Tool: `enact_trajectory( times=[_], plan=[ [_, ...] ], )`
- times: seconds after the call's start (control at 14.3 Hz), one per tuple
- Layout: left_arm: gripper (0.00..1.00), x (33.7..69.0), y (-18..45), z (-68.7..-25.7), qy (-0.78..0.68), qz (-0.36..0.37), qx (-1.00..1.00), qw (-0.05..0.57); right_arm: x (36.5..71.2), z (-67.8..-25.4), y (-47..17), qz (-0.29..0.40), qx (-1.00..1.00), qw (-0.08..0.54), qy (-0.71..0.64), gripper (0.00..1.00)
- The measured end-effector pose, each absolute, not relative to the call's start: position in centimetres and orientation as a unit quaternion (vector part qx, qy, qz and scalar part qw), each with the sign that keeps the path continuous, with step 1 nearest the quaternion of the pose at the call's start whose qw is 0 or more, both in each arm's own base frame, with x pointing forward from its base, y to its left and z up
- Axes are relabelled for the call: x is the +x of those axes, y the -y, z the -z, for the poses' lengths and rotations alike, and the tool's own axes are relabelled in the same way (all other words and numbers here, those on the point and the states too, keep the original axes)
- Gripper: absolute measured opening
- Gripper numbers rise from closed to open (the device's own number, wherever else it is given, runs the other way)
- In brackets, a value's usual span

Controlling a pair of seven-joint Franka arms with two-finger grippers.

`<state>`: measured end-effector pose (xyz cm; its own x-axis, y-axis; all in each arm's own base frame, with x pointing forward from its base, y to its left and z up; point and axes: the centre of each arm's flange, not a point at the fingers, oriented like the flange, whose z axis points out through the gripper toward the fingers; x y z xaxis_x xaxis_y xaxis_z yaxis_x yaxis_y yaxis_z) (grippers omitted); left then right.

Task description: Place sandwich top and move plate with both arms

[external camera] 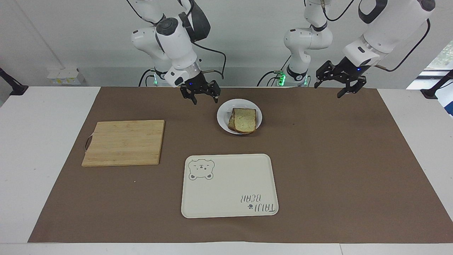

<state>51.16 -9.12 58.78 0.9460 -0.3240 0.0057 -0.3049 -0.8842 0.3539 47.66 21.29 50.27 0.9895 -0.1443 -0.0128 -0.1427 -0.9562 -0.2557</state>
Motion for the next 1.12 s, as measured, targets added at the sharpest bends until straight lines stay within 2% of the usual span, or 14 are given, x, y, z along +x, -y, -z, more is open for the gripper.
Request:
enact_trajectory(
  times=[0.28, 0.56, 0.77, 1.12],
  plan=[
    [1.0, 49.1, 11.3, -50.8, 0.164, 0.02, 0.956, 0.243, 51.1, -53.2, -14.9, 0.0, -0.993, 0.111, -0.033, 1.0],
    [1.0, 46.8, 11.9, -42.4, 0.16, -0.011, 0.934, 0.319, 54.2, -55.2, -7.6, 0.014, -0.998, 0.052, 0.03, 1.0],
    [1.0, 45.1, 12.8, -37.1, 0.123, -0.024, 0.925, 0.357, 54.7, -56.4, -2.6, 0.015, -0.997, -0.008, 0.074, 1.0],
    [1.0, 43.2, 15.8, -30.9, 0.108, -0.021, 0.907, 0.407, 53.6, -61.2, 2.1, -0.013, -1.0, -0.012, 0.017, 1.0]
  ],
)
